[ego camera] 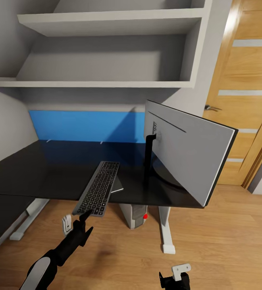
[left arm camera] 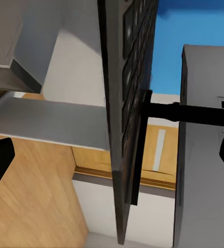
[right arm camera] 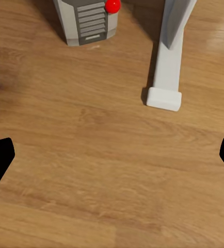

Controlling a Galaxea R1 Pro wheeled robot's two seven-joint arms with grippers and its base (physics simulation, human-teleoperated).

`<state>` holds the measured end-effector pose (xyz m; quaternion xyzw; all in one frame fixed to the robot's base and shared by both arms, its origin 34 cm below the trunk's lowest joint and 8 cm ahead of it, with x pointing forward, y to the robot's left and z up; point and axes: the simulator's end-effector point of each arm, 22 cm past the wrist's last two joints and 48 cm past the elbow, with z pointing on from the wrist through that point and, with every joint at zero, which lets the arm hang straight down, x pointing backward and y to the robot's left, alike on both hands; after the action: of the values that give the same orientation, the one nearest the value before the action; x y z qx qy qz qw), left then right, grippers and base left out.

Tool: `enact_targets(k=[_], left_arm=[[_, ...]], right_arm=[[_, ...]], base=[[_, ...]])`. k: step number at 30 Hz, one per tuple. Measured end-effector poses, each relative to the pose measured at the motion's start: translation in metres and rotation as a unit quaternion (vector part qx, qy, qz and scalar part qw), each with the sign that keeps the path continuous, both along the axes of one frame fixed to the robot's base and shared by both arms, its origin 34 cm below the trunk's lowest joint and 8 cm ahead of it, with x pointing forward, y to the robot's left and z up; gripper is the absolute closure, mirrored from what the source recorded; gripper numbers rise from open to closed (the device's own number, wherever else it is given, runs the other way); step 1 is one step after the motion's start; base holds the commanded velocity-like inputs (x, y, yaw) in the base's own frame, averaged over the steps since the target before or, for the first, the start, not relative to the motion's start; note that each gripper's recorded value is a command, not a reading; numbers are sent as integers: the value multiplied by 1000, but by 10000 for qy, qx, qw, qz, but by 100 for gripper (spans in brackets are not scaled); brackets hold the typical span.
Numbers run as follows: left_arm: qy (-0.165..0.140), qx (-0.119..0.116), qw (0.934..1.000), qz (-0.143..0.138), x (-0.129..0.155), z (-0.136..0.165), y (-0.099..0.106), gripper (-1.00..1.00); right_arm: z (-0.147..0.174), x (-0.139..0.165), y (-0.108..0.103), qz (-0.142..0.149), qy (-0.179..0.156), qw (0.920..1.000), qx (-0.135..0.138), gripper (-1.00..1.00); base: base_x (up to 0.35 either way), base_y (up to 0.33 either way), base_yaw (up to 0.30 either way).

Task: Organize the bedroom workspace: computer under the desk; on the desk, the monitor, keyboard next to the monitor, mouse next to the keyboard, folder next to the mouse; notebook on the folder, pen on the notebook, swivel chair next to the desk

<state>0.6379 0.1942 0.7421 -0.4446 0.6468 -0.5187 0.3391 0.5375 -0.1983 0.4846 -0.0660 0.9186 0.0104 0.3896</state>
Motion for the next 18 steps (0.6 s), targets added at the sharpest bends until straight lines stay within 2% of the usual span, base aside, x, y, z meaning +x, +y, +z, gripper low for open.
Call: enact_targets(k=[5, 18], left_arm=[[0, 3, 10000, -2, -1, -9, 0, -100], [-10, 7, 10000, -16, -1, -9, -1, -100]], right_arm=[[-9, -1, 0, 2, 1, 10000, -1, -100], [-10, -1, 0, 1, 3, 10000, 1, -100]], base=[[0, 0, 0], [0, 0, 0]])
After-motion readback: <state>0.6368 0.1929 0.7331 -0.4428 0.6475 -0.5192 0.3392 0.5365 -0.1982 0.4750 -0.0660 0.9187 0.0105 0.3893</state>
